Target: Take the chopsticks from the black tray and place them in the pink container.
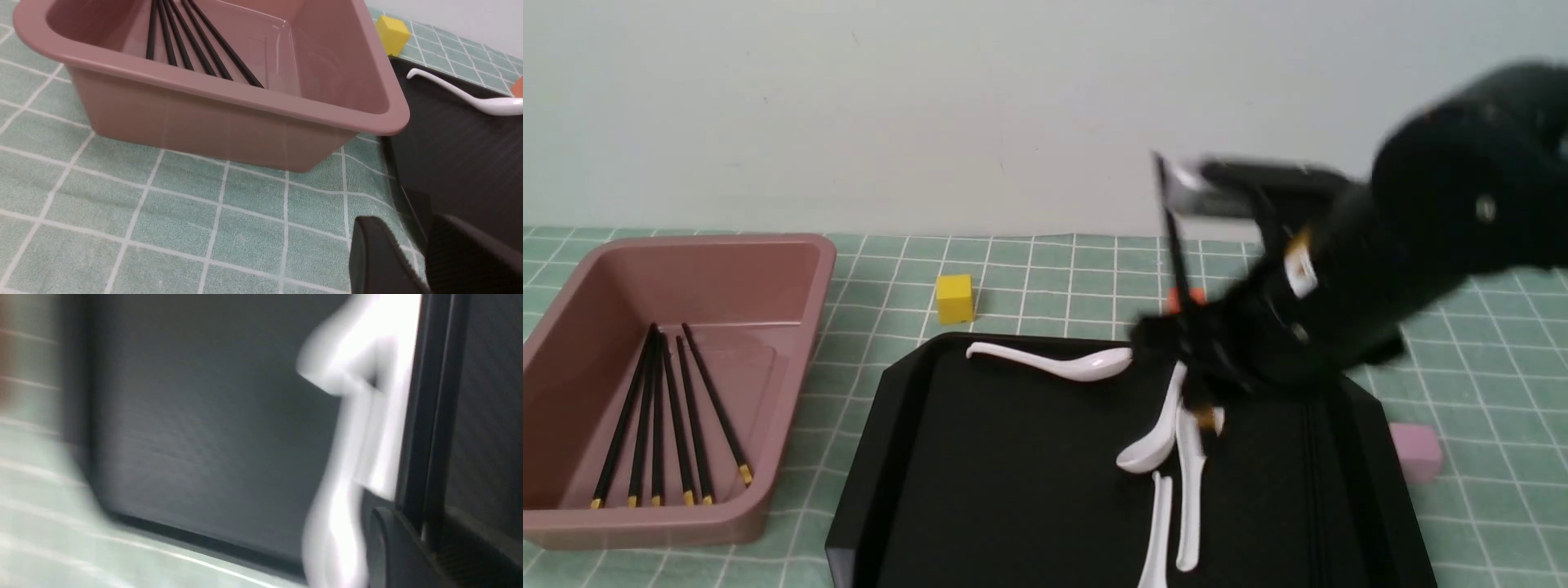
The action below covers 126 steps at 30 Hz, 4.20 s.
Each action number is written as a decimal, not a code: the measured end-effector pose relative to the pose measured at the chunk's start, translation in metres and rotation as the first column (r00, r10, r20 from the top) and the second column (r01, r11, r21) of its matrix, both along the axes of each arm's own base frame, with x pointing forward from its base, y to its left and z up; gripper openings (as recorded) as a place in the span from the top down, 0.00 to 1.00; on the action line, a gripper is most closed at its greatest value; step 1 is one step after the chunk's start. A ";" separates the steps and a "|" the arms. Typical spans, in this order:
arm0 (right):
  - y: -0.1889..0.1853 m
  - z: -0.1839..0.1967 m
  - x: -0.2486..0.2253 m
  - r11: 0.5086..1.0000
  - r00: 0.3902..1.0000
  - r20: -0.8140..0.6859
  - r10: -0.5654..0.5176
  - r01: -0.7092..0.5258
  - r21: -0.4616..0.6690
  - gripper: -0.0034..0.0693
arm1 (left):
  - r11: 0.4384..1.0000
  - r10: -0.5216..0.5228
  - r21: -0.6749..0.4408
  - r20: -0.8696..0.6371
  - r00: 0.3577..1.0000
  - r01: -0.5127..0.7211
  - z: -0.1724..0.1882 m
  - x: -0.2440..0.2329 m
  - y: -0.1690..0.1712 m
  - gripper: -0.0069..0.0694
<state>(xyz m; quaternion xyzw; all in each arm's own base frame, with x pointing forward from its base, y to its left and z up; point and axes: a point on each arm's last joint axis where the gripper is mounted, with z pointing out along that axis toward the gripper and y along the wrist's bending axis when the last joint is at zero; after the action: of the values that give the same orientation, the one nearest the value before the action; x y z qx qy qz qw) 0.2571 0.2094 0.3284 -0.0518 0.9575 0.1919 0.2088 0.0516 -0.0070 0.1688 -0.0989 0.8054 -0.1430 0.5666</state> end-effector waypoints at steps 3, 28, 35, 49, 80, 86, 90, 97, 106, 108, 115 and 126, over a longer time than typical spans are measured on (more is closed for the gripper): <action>0.041 0.013 0.014 0.980 0.982 0.114 0.148 -0.162 0.115 0.75 | 1.000 0.000 0.000 0.000 1.000 0.000 0.000 0.000 0.000 0.63; 0.238 -0.106 0.050 0.805 0.773 0.460 0.437 -0.564 0.184 0.53 | 1.000 0.000 0.000 0.000 1.000 0.000 0.000 0.000 0.000 0.61; 0.194 -0.041 0.029 0.679 0.634 0.346 0.691 -0.734 -0.012 0.61 | 1.000 0.000 0.000 0.000 1.000 0.000 0.000 0.000 0.000 0.61; 0.008 0.133 -0.030 0.812 0.742 0.331 0.583 -0.528 -0.249 0.96 | 1.000 0.000 0.000 0.000 1.000 0.000 0.000 0.000 0.000 0.60; -0.146 -0.066 -0.182 0.941 0.553 0.782 0.286 -0.315 -0.122 0.94 | 1.000 0.000 0.000 0.000 1.000 0.000 0.000 0.000 0.000 0.60; -0.147 -0.093 -0.184 0.935 0.590 0.740 0.322 -0.323 -0.150 0.93 | 1.000 0.000 0.000 0.000 1.000 0.000 0.000 0.000 0.000 0.60; -0.148 -0.105 -0.185 0.931 0.609 0.717 0.339 -0.327 -0.163 0.92 | 1.000 0.000 0.000 0.000 1.000 0.000 0.000 0.000 0.000 0.60; -0.148 -0.108 -0.185 0.929 0.617 0.707 0.346 -0.328 -0.168 0.92 | 1.000 0.000 0.000 0.000 1.000 0.000 0.000 0.000 0.000 0.60; -0.167 -0.114 -0.194 0.969 0.588 0.776 0.226 -0.216 -0.119 0.90 | 1.000 0.000 0.000 0.000 1.000 0.000 0.000 0.000 0.000 0.60; -0.174 -0.122 -0.196 0.987 0.601 0.785 0.151 -0.134 -0.087 0.90 | 1.000 0.000 0.000 0.000 1.000 0.000 0.000 0.000 0.000 0.60; -0.194 -0.146 -0.201 0.988 0.598 0.795 -0.100 0.152 0.010 0.89 | 1.000 0.000 0.000 0.000 1.000 0.000 0.000 0.000 0.000 0.60; -0.206 -0.152 -0.203 0.940 0.606 0.765 -0.219 0.341 -0.001 0.86 | 1.000 0.000 0.000 0.000 1.000 0.000 0.000 0.000 0.000 0.60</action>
<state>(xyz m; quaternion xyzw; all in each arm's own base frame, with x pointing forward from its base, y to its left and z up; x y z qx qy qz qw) 0.0537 0.0039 0.1761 0.0086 0.7905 0.0470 0.6106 0.0516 -0.0070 0.1688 -0.0989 0.8054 -0.1430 0.5666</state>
